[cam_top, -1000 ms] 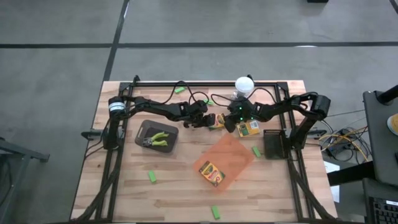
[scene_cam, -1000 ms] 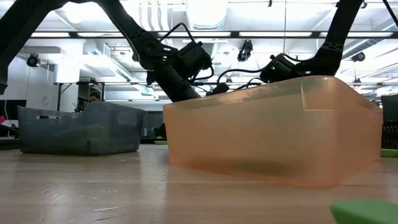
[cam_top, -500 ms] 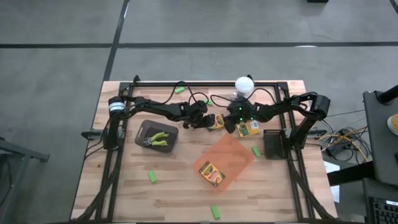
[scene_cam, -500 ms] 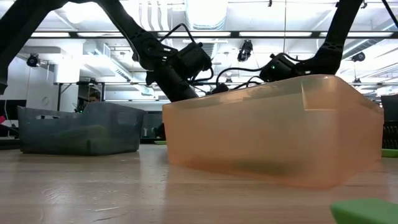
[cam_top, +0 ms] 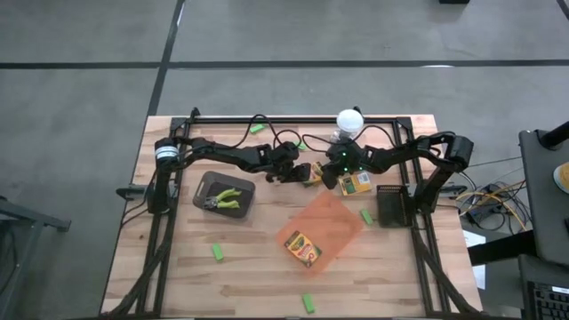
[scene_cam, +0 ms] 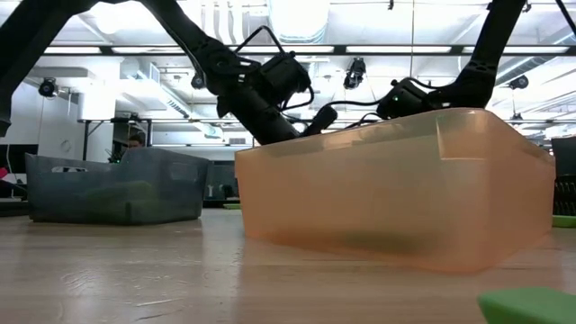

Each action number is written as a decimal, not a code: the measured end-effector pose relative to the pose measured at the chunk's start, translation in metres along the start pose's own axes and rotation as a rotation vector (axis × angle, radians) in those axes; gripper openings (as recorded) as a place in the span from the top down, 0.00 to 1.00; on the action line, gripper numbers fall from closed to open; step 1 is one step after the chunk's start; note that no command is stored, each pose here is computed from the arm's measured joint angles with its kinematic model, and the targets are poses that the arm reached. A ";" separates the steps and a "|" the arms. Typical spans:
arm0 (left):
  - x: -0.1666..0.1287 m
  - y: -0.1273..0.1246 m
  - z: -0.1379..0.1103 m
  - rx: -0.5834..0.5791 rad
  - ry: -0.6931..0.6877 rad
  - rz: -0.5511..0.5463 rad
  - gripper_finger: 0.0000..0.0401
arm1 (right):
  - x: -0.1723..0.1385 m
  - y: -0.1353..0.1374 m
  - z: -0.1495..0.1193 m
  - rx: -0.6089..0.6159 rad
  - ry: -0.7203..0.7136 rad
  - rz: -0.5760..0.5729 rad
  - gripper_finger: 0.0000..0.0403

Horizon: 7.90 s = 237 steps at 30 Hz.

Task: Pick & Place School Supplies
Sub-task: Put the left crayon box into the orange bin

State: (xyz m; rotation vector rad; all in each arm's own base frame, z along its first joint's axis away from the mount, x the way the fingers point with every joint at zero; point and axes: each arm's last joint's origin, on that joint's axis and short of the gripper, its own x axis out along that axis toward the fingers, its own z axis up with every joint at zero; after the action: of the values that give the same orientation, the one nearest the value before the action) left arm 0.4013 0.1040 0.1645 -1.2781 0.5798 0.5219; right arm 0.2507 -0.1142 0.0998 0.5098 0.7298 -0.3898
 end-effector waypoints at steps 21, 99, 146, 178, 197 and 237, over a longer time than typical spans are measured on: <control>-0.001 -0.003 0.002 0.160 -0.014 -0.006 0.52 | 0.000 0.000 0.001 -0.003 0.002 0.000 0.93; -0.002 0.000 0.005 0.196 -0.076 0.052 0.52 | 0.002 0.012 0.002 0.021 0.021 0.037 0.93; -0.002 -0.001 0.004 0.151 -0.061 0.028 0.87 | 0.002 0.012 0.003 0.016 0.005 0.030 0.93; -0.010 -0.006 0.004 0.236 -0.051 0.014 0.87 | -0.117 0.040 0.031 -0.047 -0.331 -0.065 0.93; -0.075 -0.051 0.004 0.634 -0.105 -0.187 0.87 | -0.143 0.044 -0.013 -0.047 -0.400 0.052 0.93; -0.099 -0.076 -0.050 0.915 0.329 -0.607 0.87 | -0.143 0.040 -0.022 -0.025 -0.399 0.053 0.93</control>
State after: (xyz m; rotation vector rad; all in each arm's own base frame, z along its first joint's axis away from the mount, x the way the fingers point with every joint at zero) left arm 0.3714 0.0352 0.2758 -0.5885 0.5627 -0.4467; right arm 0.1616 -0.0465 0.1999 0.4101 0.3347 -0.4163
